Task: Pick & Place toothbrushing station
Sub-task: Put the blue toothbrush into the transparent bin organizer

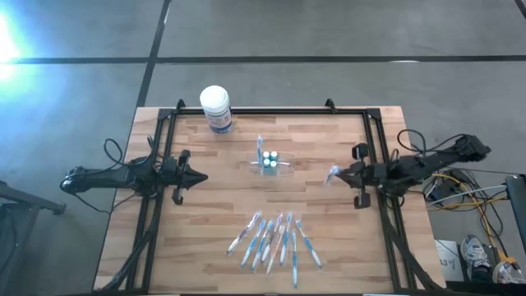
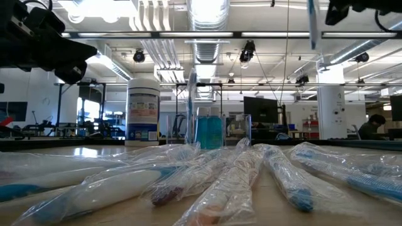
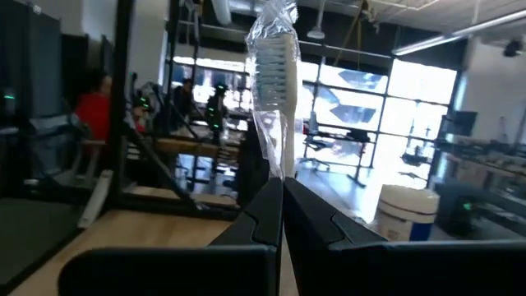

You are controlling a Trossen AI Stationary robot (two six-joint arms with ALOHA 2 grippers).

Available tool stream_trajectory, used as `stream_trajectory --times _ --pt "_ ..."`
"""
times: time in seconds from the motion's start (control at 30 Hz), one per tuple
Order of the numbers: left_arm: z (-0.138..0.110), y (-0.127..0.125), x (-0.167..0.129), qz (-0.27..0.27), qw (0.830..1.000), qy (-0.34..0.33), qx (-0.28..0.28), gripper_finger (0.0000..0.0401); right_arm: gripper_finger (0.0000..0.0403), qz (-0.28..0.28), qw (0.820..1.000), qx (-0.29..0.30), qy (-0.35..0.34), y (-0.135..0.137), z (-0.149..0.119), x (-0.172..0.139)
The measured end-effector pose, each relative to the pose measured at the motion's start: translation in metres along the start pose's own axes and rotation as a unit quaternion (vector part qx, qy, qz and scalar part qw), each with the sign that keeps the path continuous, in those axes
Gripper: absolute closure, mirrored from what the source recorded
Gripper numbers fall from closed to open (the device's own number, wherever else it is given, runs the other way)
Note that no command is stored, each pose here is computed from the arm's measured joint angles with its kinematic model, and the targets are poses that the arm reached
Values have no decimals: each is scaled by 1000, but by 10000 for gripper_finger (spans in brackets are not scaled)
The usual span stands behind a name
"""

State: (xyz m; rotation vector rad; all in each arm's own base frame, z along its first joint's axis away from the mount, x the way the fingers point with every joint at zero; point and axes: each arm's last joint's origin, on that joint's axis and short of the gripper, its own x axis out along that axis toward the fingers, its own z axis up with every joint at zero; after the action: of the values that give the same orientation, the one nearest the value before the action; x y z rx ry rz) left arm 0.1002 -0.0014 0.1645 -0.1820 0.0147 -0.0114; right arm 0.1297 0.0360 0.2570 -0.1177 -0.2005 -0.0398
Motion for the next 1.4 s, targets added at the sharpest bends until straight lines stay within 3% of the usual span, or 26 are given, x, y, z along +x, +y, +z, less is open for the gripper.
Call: stream_trajectory --times 0.1,0.3,0.53,0.9,1.4 --pt "0 0 0 1 1000 -2 5 382 395 -14 1000 -13 19 -4 12 21" --pt "0 0 0 8 1000 -3 7 382 395 37 999 -26 11 -19 31 67" --pt "0 1 0 8 1000 0 7 382 395 30 999 -18 1 -48 25 107" --pt "0 1 0 8 1000 1 7 382 395 2 1000 20 -17 -81 -40 125" --pt "-1 1 0 8 1000 3 0 382 395 -57 997 52 -27 -102 -111 115"
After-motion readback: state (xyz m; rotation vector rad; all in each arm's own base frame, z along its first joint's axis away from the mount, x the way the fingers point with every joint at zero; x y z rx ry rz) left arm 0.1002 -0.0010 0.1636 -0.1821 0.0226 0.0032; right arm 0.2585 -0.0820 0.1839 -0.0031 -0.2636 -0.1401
